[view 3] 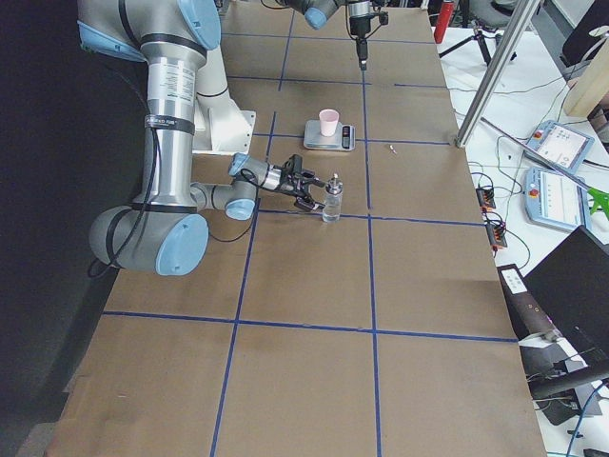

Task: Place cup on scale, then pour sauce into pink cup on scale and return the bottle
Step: 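Close the right gripper around the glass bottle and lift it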

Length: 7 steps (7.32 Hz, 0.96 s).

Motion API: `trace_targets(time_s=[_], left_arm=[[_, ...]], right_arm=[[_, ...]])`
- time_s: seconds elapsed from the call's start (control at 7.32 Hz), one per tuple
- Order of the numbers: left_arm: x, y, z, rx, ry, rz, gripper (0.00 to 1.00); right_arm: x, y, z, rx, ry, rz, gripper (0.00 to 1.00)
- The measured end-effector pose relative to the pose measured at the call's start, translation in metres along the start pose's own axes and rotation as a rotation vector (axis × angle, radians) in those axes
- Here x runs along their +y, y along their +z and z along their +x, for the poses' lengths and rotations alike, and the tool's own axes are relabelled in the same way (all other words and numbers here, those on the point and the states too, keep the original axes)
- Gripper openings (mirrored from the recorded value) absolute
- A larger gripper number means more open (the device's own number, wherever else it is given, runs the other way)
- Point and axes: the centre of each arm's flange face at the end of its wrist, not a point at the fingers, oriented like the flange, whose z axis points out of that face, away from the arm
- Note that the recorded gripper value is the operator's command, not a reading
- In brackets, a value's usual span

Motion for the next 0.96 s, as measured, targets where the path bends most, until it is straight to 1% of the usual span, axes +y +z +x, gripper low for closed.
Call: trace_targets(time_s=[0.41, 0.68, 0.96], left_arm=[[0.000, -0.003, 0.001, 0.003, 0.000, 0.002, 0.68], [0.001, -0.007, 0.002, 0.006, 0.001, 0.006, 0.68], [0.000, -0.007, 0.002, 0.006, 0.001, 0.007, 0.68]], right_arm=[[0.005, 0.003, 0.001, 0.003, -0.062, 0.005, 1.00], [0.011, 0.006, 0.005, 0.008, -0.078, 0.006, 1.00], [0.013, 0.012, 0.008, 0.014, -0.075, 0.012, 1.00]])
